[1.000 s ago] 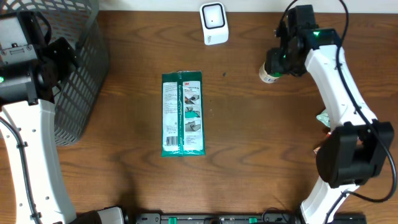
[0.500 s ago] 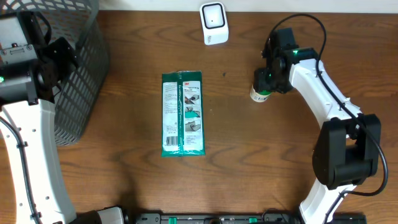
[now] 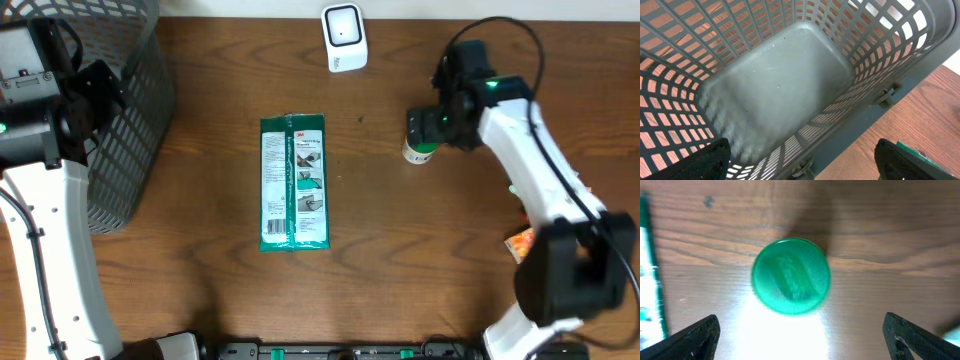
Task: Scan the item barcode
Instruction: 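Set the jar down and withdraw the right gripper right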
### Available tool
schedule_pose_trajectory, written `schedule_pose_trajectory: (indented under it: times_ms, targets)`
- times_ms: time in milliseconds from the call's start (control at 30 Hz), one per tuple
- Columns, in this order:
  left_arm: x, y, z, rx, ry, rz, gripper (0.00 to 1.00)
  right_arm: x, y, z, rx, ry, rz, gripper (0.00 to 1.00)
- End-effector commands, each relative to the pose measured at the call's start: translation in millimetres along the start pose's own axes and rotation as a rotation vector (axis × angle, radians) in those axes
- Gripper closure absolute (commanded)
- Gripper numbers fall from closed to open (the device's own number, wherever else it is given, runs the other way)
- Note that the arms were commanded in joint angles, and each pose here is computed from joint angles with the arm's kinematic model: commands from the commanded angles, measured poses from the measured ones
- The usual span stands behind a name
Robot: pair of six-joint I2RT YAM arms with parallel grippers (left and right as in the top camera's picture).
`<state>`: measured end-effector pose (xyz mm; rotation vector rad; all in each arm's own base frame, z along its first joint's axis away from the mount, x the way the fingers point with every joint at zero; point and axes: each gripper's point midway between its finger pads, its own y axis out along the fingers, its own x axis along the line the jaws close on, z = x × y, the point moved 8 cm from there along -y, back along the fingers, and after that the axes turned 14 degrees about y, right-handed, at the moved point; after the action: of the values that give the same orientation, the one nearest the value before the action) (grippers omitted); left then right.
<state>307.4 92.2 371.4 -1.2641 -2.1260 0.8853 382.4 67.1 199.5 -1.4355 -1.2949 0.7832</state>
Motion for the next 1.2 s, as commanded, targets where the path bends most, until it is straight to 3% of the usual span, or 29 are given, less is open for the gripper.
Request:
schedule_pose_trajectory:
  times_ms: [0,167,333,567,1167]
  targets:
    - [3.0,-1.0,-1.2,-0.004,0.005,-0.016,0.08,-4.3,-60.4,-6.8,-0.138,0.007,-0.047,0.01]
    - [3.0,-1.0,-1.2,-0.004,0.005,-0.016,0.07,-15.4,-118.4,8.4,-0.234,0.021,-0.078,0.01]
    - [3.0,-1.0,-1.2,-0.004,0.005,-0.016,0.08,-21.2,-139.8,25.5,-0.231,0.021,-0.077,0.01]
    - [3.0,-1.0,-1.2,-0.004,0.005,-0.016,0.08,-28.1,-130.8,42.2,-0.124,0.025,-0.033,0.01]
    - [3.0,-1.0,-1.2,-0.004,0.005,-0.016,0.08,-35.1,-92.8,55.7,-0.048,0.011,-0.001,0.01]
